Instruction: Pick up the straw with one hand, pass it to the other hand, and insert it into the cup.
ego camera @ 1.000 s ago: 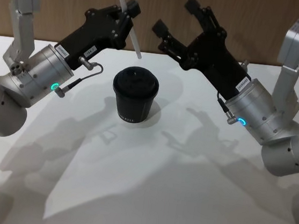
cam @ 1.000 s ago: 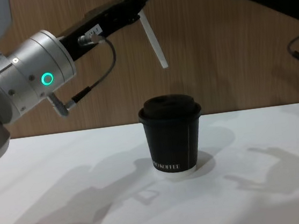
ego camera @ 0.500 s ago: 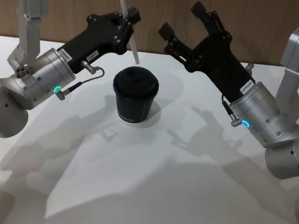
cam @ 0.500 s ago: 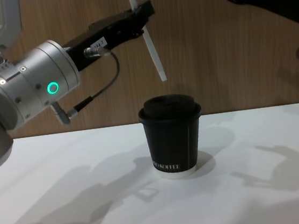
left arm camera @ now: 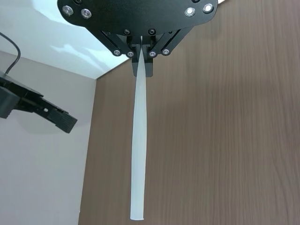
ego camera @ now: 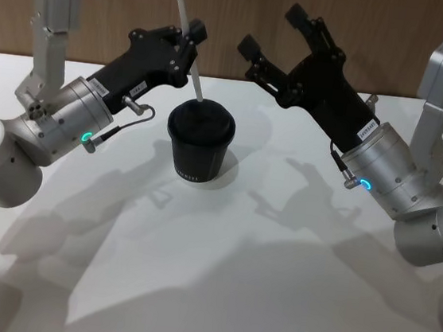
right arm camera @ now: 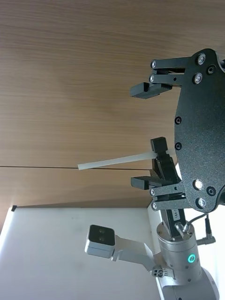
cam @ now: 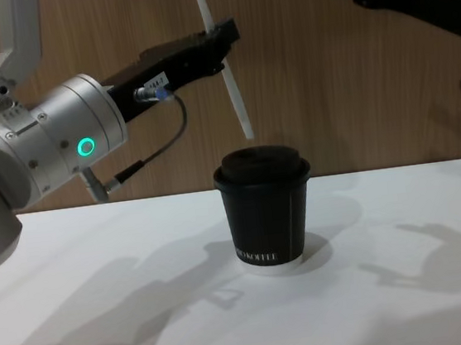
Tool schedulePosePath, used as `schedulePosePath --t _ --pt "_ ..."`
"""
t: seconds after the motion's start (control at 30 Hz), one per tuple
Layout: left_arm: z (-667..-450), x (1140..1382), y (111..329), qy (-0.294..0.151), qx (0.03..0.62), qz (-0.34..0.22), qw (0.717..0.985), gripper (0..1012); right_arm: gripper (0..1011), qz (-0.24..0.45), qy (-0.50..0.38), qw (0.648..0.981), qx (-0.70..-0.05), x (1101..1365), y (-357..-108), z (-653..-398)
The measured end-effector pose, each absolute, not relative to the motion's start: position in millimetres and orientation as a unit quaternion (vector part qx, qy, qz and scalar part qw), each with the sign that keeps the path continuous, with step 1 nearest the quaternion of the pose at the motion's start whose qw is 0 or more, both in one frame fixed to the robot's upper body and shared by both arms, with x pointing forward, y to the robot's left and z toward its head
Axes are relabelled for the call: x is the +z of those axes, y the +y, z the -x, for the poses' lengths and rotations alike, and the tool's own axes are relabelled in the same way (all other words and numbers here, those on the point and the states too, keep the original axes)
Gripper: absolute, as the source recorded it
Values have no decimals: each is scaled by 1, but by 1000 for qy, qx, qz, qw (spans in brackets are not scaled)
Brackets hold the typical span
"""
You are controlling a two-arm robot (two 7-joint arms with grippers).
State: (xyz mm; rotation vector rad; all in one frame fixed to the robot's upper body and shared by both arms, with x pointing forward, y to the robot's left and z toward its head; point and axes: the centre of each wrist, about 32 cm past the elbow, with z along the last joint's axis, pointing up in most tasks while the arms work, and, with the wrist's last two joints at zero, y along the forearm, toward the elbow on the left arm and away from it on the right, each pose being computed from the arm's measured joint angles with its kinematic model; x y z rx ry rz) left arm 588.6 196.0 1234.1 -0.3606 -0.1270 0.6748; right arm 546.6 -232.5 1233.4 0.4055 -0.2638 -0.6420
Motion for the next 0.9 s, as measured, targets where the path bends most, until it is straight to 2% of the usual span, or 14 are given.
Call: schedulePosePath --t 0.9 --pt "-595 1221 188 -51 349 159 922 13 1001 -197 -128 920 -314 1233 -233 -547"
